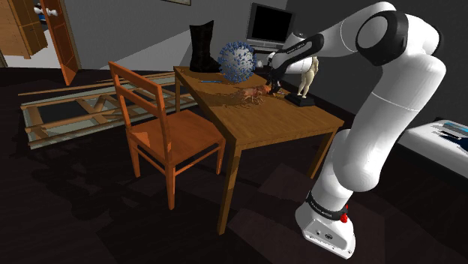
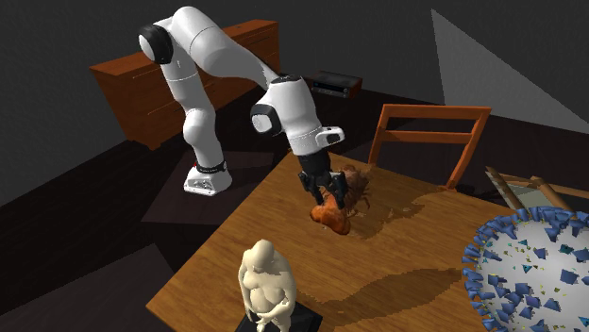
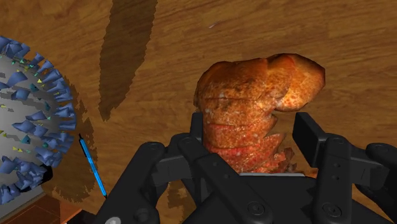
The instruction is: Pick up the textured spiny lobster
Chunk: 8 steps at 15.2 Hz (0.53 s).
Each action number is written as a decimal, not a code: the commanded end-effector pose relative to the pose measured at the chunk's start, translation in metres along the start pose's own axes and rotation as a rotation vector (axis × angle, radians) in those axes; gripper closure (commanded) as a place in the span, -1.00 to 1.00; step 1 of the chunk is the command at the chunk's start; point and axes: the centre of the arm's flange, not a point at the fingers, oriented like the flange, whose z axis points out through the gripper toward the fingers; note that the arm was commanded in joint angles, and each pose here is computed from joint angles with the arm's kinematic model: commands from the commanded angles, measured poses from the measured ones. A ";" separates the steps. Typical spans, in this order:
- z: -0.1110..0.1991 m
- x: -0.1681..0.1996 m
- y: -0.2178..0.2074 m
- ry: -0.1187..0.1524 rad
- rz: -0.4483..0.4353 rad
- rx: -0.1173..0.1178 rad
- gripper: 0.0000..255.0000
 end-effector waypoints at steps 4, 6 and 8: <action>-0.024 -0.001 0.013 0.000 0.001 -0.002 1.00; -0.033 -0.001 0.018 0.000 0.001 -0.002 1.00; -0.043 -0.001 0.023 0.000 0.001 -0.002 1.00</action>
